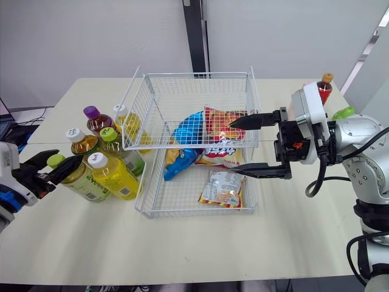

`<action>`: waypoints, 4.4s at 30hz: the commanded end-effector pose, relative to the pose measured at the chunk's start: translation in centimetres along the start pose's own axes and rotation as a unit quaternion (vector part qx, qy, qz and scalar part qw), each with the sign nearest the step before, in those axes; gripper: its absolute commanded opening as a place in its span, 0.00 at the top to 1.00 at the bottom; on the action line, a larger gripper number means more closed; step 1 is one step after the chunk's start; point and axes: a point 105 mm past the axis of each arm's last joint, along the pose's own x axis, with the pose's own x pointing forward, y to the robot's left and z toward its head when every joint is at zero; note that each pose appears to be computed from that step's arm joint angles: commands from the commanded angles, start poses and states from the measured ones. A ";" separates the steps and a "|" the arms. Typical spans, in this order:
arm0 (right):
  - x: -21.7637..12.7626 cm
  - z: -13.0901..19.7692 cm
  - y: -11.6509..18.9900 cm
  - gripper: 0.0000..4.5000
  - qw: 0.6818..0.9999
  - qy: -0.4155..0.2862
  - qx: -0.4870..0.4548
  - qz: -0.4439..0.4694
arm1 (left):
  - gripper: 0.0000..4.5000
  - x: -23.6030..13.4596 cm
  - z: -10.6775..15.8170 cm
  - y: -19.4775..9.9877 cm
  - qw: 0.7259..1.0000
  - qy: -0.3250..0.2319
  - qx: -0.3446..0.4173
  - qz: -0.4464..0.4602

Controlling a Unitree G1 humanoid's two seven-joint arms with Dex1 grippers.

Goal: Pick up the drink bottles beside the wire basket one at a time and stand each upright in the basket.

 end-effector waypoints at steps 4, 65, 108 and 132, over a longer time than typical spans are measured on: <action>-0.3 1.6 0.2 0.00 1.000 -0.013 -0.021 -0.002 | 0.69 0.0 0.3 0.0 1.000 -0.011 0.010 0.006; -3.8 1.7 0.4 0.00 0.962 0.022 -0.022 -0.269 | 0.69 16.6 25.8 -21.9 0.886 -0.149 0.093 -0.429; -3.5 0.7 0.5 0.00 0.972 0.050 -0.026 -0.228 | 0.01 8.3 22.8 -10.5 0.914 -0.130 0.135 -0.360; 1.8 0.2 0.0 0.00 0.999 0.019 -0.020 -0.043 | 0.01 -5.3 6.1 5.8 0.999 0.013 0.035 -0.015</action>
